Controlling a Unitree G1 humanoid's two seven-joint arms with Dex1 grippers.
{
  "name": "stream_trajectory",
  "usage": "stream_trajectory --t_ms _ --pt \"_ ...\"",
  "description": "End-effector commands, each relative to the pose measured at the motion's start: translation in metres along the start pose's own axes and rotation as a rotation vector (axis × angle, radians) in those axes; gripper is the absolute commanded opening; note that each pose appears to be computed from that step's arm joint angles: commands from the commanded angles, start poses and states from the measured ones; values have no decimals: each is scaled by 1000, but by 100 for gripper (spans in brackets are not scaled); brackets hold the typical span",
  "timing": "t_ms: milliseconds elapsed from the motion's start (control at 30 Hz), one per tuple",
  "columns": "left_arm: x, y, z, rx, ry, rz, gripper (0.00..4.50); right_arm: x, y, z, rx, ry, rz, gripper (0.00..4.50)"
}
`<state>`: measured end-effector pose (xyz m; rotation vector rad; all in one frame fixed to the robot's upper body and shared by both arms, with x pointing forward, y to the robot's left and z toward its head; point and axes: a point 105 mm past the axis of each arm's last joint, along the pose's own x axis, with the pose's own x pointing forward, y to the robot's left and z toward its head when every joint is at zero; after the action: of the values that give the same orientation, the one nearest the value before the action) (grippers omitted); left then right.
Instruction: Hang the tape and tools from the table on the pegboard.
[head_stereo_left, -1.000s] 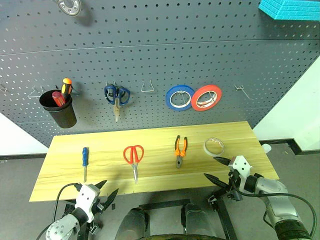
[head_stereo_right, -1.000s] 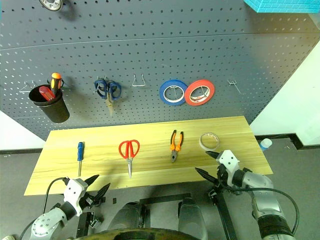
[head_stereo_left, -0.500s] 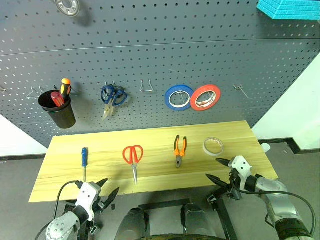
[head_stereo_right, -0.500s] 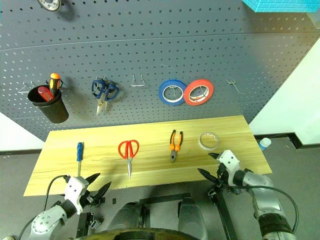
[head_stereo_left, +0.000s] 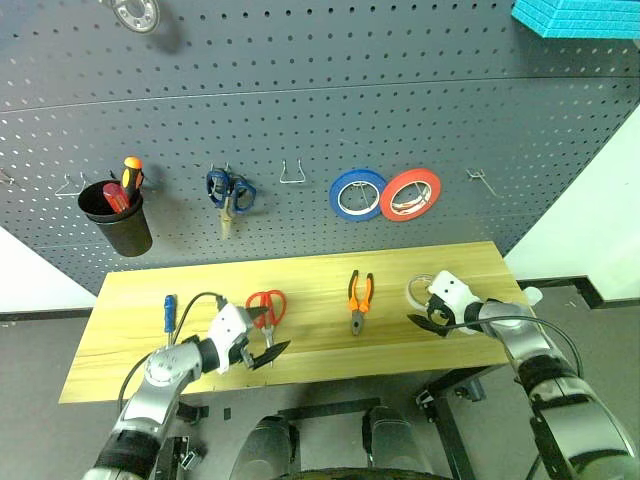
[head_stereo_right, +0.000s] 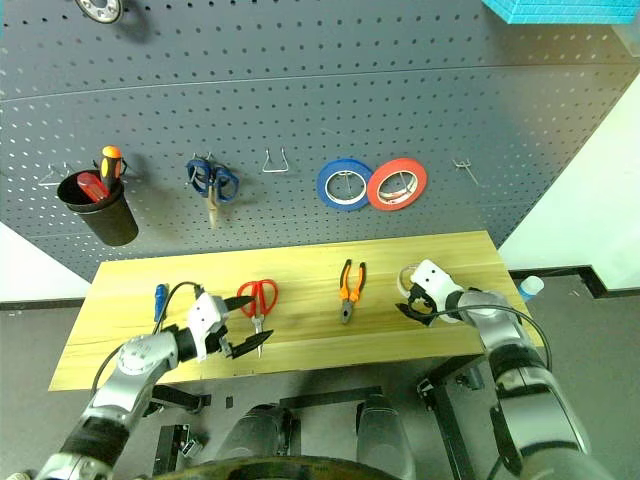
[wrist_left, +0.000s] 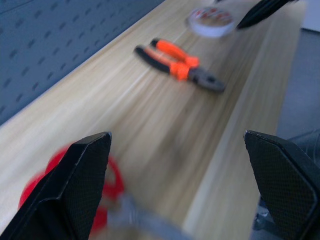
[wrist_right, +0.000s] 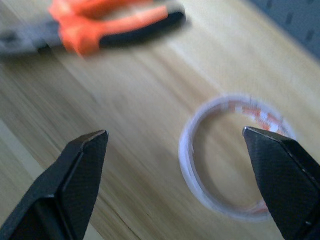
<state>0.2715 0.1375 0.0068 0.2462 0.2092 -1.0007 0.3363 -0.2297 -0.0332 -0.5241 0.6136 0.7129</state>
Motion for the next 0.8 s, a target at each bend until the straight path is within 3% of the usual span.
stream_trajectory --t_ms 33,400,533,800 --pt "13 -4 9 14 5 -78 446 7 -4 4 -17 53 13 450" --pt "14 -15 11 24 16 -143 446 16 -9 0 -29 207 5 450" --pt "11 -21 10 10 20 -161 450 17 -9 -1 -29 225 0 362" --pt "10 -25 11 9 22 -169 450 16 -12 -2 -27 229 -16 88"
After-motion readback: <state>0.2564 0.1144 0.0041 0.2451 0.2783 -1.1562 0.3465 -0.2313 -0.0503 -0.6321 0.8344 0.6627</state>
